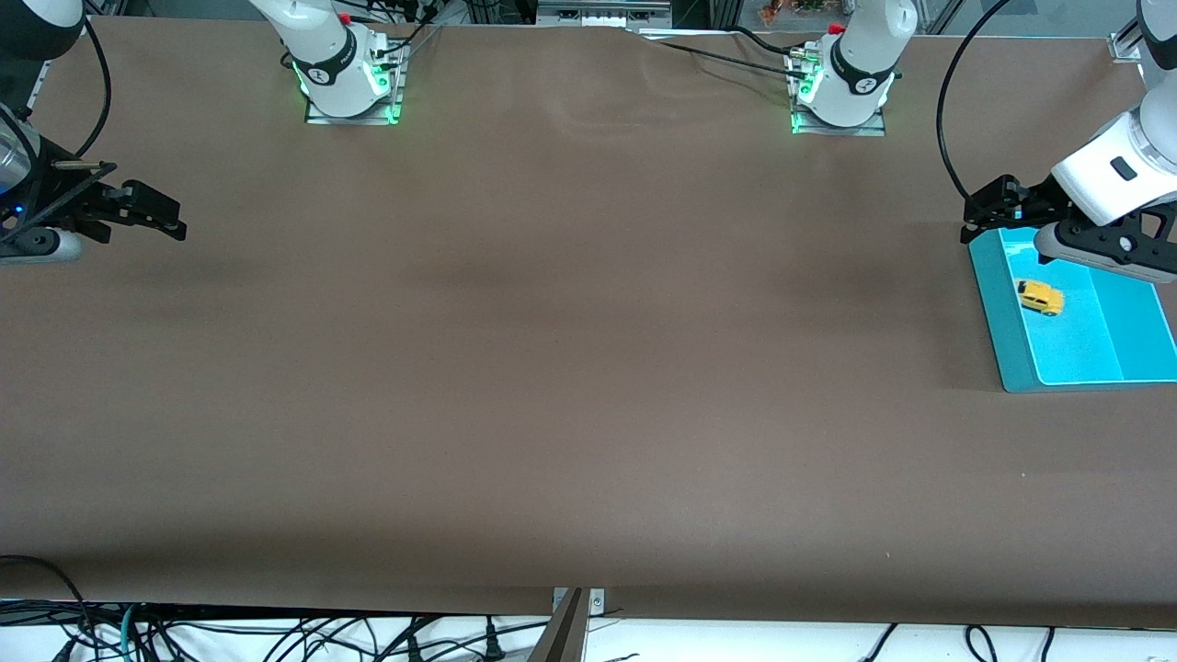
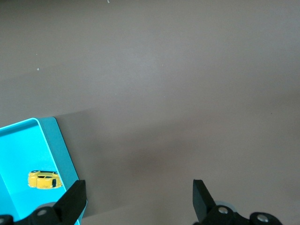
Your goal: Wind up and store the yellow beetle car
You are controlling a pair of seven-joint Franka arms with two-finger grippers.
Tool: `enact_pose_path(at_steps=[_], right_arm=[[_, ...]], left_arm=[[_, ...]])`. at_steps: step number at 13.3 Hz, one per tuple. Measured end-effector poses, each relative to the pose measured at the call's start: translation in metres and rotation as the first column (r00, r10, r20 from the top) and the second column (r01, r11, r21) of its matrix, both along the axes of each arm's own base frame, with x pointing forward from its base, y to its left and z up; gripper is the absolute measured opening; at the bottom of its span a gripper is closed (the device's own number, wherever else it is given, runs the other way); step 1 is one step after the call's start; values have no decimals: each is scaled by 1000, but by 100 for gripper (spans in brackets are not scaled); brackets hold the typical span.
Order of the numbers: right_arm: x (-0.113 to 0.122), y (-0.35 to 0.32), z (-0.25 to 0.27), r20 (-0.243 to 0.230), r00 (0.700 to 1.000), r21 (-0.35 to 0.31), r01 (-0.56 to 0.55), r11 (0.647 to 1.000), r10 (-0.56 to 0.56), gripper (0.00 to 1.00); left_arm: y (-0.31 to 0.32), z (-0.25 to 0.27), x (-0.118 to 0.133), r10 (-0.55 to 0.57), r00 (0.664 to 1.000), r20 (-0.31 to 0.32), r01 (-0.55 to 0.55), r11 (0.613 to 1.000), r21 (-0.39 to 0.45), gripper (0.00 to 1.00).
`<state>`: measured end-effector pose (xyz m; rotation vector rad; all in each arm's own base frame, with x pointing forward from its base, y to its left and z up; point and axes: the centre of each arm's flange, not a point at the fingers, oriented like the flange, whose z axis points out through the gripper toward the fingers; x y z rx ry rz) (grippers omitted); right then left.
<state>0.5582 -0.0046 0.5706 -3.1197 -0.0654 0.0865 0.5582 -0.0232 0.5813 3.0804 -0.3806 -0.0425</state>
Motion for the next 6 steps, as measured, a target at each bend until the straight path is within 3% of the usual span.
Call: enact_pose_path(at_steps=[6], right_arm=[[0,0,0,0,1000,0,0,1000,0,100]], left_arm=[[2,0,0,4,1000,0,-4,1000,0,100]])
